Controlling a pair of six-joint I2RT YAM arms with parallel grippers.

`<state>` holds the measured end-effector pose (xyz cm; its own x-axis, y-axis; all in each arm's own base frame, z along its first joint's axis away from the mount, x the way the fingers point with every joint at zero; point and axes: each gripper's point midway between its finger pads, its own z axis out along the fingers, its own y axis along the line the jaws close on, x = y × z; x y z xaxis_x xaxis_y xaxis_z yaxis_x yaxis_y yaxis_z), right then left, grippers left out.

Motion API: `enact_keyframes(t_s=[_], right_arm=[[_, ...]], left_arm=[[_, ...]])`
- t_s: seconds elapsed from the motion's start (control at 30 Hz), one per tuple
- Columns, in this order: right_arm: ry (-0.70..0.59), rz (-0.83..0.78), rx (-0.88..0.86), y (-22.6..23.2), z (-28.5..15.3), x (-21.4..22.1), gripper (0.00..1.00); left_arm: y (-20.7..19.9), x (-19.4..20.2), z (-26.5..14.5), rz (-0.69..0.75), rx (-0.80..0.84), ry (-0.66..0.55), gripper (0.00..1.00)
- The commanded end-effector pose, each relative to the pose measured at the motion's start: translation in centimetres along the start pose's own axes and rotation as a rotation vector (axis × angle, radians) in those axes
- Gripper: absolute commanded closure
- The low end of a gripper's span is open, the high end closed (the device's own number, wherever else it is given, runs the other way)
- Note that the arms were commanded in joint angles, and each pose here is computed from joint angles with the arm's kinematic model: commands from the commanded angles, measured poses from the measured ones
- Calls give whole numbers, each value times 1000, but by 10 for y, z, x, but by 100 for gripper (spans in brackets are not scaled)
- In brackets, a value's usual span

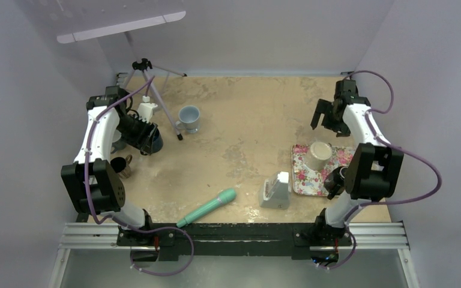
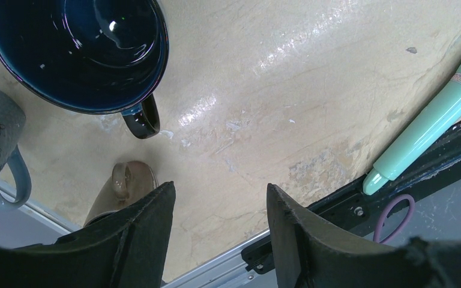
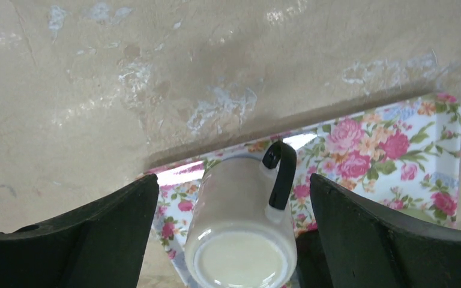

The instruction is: Turn the mug right side up

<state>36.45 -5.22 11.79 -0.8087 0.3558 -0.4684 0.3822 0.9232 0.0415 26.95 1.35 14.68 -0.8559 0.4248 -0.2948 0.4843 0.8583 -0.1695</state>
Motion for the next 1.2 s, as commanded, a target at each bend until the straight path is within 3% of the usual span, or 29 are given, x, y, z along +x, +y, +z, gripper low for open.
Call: enact_keyframes(t_s=[0.0,0.1,0.27,0.43,0.6,0.8,0.97,1.17], right_arm=[[180,-129,32,-6,20,20,2],[233,-155,33,-6,31,27,8],[302,-169,-4,2,47,33,31],[405,-215,-25,10,59,60,45],[426,-220,-23,9,56,72,56],[429,-244,-62,20,53,75,99],[367,-247,-91,25,40,60,100],[172,-254,-196,43,1,28,100]], left_arm=[[-1,-6,-4,29,5,-39,39],[-2,-4,-3,27,9,-34,38],[-2,-4,-3,20,15,-29,39],[-2,-4,-4,21,12,-26,39],[0,-3,-4,23,9,-16,39],[0,-7,-5,16,12,-21,39],[-1,-8,-7,16,17,-25,38],[-11,-20,-11,-5,65,-72,39]])
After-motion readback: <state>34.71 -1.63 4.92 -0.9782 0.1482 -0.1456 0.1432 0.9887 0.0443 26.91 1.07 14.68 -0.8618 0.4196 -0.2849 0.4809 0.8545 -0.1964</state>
